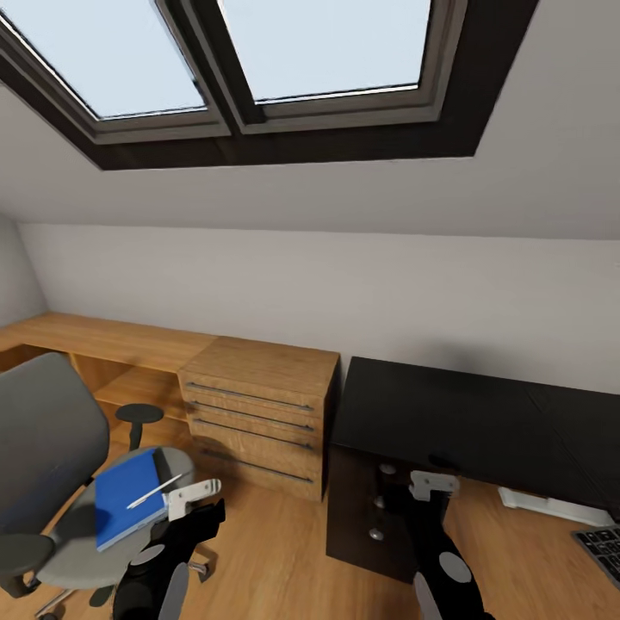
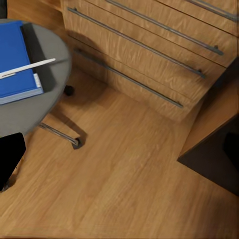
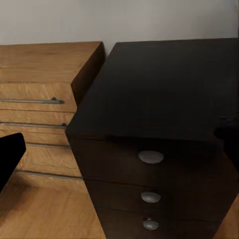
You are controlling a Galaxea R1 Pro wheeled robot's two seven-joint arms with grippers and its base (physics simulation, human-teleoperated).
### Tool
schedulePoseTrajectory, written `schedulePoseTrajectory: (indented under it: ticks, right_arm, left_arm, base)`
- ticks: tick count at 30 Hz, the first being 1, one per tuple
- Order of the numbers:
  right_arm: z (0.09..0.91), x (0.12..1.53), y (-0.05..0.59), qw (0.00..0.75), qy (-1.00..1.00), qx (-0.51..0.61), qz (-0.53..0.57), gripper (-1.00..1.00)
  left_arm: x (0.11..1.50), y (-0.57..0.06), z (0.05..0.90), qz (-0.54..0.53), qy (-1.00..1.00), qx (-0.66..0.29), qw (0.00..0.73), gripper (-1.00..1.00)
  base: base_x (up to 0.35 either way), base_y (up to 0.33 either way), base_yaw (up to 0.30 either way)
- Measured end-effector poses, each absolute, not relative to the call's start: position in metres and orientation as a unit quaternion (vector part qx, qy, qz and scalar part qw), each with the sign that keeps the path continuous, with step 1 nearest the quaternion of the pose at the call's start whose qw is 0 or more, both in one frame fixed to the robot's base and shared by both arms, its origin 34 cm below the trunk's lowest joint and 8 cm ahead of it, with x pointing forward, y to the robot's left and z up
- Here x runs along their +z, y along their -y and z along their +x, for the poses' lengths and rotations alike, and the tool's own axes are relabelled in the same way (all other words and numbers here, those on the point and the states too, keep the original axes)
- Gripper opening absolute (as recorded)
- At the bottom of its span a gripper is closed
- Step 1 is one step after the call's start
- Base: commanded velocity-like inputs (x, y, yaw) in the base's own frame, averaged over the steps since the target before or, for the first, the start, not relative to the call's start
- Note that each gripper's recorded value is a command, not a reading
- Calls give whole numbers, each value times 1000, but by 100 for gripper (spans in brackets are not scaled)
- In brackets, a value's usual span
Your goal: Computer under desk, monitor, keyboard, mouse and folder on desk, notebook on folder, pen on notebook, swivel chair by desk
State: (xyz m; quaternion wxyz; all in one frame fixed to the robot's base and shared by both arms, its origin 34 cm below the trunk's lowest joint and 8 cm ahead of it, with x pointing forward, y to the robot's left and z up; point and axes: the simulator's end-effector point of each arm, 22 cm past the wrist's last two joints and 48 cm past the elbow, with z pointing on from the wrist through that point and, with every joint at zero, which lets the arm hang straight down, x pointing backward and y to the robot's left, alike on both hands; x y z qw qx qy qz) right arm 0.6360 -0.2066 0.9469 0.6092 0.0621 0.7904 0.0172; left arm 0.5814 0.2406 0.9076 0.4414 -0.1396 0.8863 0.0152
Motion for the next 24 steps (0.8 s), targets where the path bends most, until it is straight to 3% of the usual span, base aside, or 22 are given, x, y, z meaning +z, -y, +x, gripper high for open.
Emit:
schedulePoseTrajectory:
  ticks: [7,11,17,24]
  right_arm:
    - [659,1037,207,661,-748,24,57,100]
    - [670,1000,230,631,-774,-1,56,100]
    - [701,987,357,610,-786,-86,56,100]
    - [703,993,400,609,-789,-63,52,100]
  left_arm:
    - [907,-244,581,-143,-886,18,441,100]
    - [904,-252,579,-151,-886,23,437,100]
    - [902,-256,578,-155,-887,25,435,100]
    - [901,-255,578,-155,-887,24,435,100]
  base:
    - [0,-137,0]
    - [34,-17,0]
    - [260,-31,0]
    - [279,-17,0]
